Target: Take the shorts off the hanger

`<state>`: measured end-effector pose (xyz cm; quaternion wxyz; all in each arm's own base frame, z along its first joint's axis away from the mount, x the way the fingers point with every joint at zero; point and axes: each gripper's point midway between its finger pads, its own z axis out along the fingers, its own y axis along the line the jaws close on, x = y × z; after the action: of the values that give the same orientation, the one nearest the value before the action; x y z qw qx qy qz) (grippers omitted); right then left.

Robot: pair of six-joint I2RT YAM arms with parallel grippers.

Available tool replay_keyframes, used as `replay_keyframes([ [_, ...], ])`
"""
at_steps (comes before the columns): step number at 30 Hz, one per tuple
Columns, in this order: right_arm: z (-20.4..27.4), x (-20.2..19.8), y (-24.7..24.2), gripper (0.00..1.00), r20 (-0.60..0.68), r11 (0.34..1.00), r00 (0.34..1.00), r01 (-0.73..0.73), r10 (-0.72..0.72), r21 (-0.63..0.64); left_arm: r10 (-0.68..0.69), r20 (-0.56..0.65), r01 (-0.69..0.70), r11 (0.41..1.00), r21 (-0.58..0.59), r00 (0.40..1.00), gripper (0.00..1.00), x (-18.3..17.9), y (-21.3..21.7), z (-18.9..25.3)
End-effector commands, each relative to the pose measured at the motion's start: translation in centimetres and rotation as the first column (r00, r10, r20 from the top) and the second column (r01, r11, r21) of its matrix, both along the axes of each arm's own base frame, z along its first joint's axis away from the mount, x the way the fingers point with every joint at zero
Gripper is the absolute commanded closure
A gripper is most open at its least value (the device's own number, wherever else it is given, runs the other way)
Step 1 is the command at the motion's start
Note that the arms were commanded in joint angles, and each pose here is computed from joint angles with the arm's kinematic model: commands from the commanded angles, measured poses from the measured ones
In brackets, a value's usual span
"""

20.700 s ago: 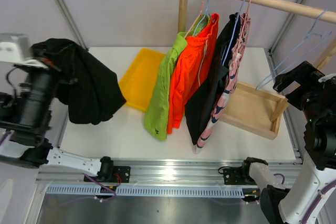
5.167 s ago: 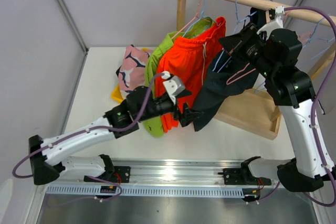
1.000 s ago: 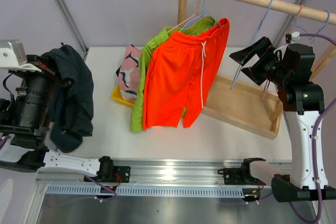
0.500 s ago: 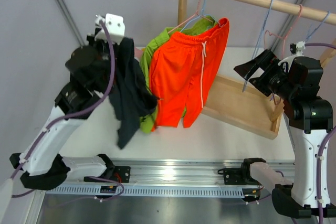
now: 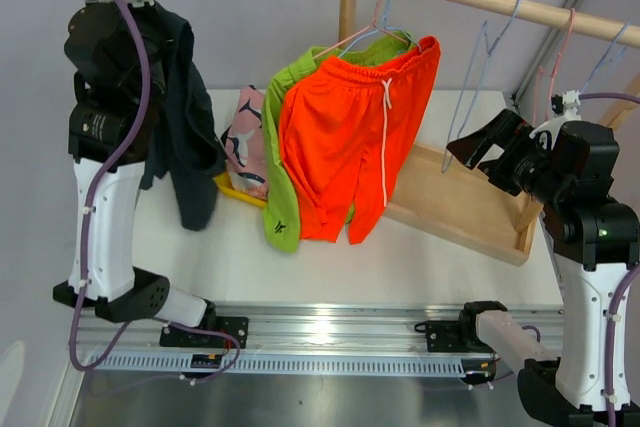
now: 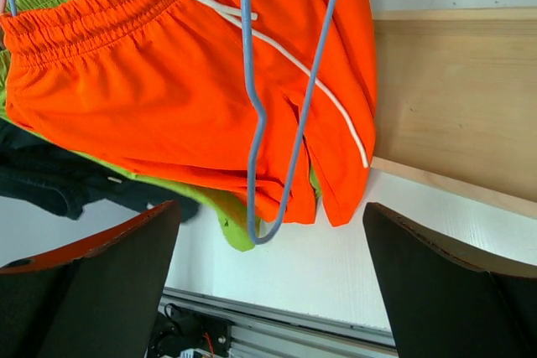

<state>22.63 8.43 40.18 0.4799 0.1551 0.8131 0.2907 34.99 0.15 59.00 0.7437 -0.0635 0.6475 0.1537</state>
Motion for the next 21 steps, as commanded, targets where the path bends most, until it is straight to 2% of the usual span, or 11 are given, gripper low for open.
replay_keyframes([
  [1, -0.2, -0.4, -0.1, 0.01, 0.015, 1.0, 1.0, -0.015, 0.015, -0.022, -0.137, 0.074, 0.142, 0.988, -0.066, 0.988, 1.0, 1.9, -2.6, 2.0],
  [2, -0.2, -0.6, 0.0, 0.01, 0.019, 1.0, 1.0, -0.018, 0.019, -0.019, -0.149, 0.035, 0.151, 0.987, -0.061, 0.988, 1.0, 3.9, -3.4, 0.8],
  [3, -0.4, -0.6, 0.1, 0.01, 0.016, 1.0, 1.0, -0.024, 0.024, -0.015, -0.175, 0.086, 0.181, 0.981, -0.07, 0.981, 1.0, 3.5, -3.7, 2.6],
  [5, -0.5, -0.8, 0.1, 0.01, 0.014, 1.0, 1.0, -0.022, 0.022, -0.015, -0.208, 0.06, 0.212, 0.975, -0.069, 0.976, 1.0, 5.9, -5.0, 1.5],
  [8, -1.1, -0.9, 0.0, 0.01, 0.005, 1.0, 1.0, -0.017, 0.017, -0.019, -0.288, 0.075, 0.294, 0.952, -0.083, 0.955, 1.0, 7.4, -7.1, 1.3],
  [17, -3.4, -0.6, 0.1, 0.01, -0.027, 1.0, 1.0, -0.015, 0.015, -0.006, -0.454, 0.085, 0.461, 0.881, -0.109, 0.887, 1.0, 9.3, -12.0, 0.1],
  [20, -3.7, -0.6, 0.2, 0.01, -0.031, 1.0, 0.999, -0.018, 0.018, -0.003, -0.451, 0.052, 0.454, 0.883, -0.119, 0.891, 1.0, 10.4, -12.9, -1.8],
  [21, -3.7, -0.7, 0.1, 0.01, -0.029, 1.0, 0.999, -0.019, 0.019, -0.005, -0.443, -0.021, 0.437, 0.89, -0.127, 0.896, 1.0, 11.6, -13.1, -4.9],
])
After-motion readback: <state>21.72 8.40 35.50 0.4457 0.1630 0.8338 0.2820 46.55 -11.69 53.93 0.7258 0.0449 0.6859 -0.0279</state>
